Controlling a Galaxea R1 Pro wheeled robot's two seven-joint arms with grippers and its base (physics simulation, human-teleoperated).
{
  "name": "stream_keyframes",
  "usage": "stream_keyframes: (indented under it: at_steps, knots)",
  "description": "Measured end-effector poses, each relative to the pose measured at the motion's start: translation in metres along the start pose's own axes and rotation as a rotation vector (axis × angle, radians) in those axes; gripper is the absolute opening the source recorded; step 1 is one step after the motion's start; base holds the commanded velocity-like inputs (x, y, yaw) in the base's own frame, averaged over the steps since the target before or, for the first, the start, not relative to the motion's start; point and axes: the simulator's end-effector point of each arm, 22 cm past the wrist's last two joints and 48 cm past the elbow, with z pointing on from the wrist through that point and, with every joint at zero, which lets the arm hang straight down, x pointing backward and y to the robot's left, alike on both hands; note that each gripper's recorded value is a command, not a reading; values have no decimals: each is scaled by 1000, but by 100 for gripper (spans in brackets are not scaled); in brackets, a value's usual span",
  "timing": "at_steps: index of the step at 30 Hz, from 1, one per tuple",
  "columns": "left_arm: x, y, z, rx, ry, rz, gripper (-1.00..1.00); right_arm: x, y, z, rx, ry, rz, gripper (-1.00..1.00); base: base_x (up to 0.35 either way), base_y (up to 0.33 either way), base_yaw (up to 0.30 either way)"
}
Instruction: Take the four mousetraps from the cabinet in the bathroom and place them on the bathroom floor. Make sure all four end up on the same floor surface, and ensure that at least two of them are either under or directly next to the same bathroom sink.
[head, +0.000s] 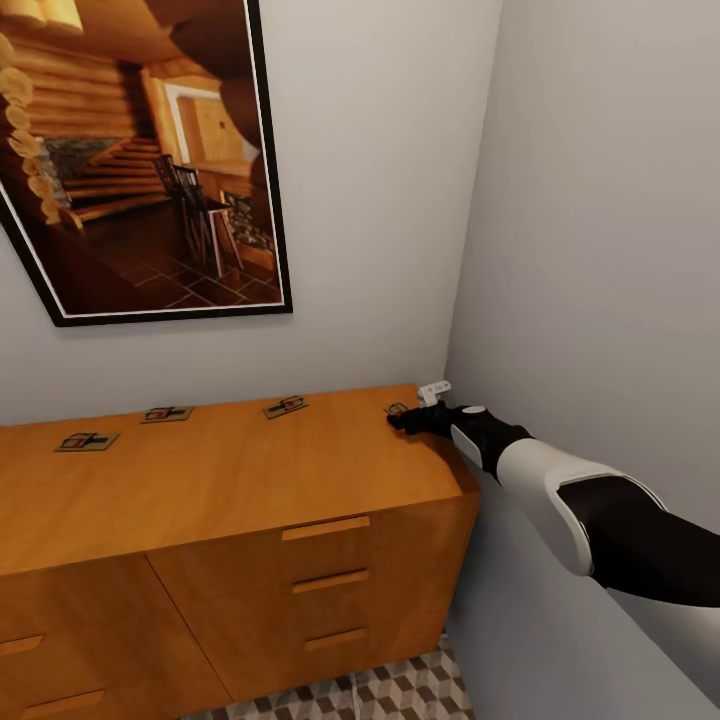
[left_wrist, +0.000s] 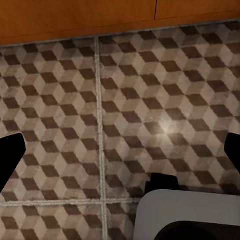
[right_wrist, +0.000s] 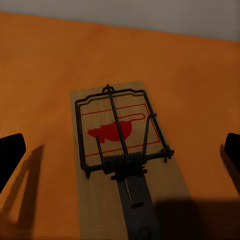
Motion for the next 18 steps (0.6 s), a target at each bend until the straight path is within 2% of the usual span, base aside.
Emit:
stream_keyframes:
  at_steps: [18]
  knots:
    - [0, 0, 0, 0, 0, 0, 100, 4, 1, 0, -1, 5, 2, 100, 0, 0, 0]
